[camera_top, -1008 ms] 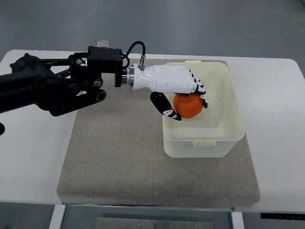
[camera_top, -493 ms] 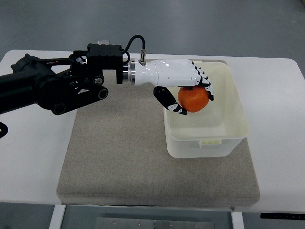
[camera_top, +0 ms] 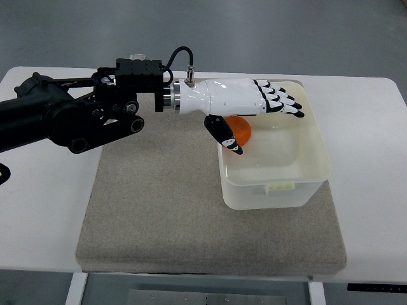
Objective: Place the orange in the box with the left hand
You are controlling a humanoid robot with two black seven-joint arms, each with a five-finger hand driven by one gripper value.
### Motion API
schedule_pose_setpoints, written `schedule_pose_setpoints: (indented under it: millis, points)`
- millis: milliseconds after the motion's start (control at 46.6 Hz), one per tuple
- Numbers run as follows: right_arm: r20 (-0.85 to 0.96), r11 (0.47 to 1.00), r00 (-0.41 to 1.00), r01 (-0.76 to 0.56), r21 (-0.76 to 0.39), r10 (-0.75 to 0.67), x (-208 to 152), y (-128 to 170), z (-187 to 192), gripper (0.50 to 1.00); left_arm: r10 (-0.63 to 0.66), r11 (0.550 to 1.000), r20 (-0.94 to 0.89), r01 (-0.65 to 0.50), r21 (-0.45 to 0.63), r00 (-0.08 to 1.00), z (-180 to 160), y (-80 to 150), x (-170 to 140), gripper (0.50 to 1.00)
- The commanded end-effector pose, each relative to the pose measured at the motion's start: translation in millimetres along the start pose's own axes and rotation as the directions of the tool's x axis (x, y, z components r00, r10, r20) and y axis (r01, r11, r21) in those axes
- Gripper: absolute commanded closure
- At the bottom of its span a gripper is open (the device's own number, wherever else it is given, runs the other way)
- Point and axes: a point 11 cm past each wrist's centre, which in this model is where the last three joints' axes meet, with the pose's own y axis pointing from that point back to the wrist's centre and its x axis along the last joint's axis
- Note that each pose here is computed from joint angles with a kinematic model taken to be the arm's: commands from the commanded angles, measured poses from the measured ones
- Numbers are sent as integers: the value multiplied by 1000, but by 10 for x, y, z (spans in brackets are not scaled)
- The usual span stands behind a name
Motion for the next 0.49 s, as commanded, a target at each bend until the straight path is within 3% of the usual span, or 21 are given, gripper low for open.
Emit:
schedule_pose_setpoints:
  millis: [0,107,343,472]
  points:
    - [0,1000,1000,0,-1,0,0,1,6,574,0,1000,-1,0,-3,1000,9,-4,-4,512]
    - [0,1000,1000,0,1,0,0,0,-3,574,24,1000,6,-24,-4,1000,14,-8,52,512]
    - [0,1000,1000,0,1,0,0,0,-3,574,201,979,18,-202,7,979,-19,33,507,527]
    - [0,1000,1000,0,1,0,0,0,-3,574,224,974,24,-225,42,974,-125,105,570,525]
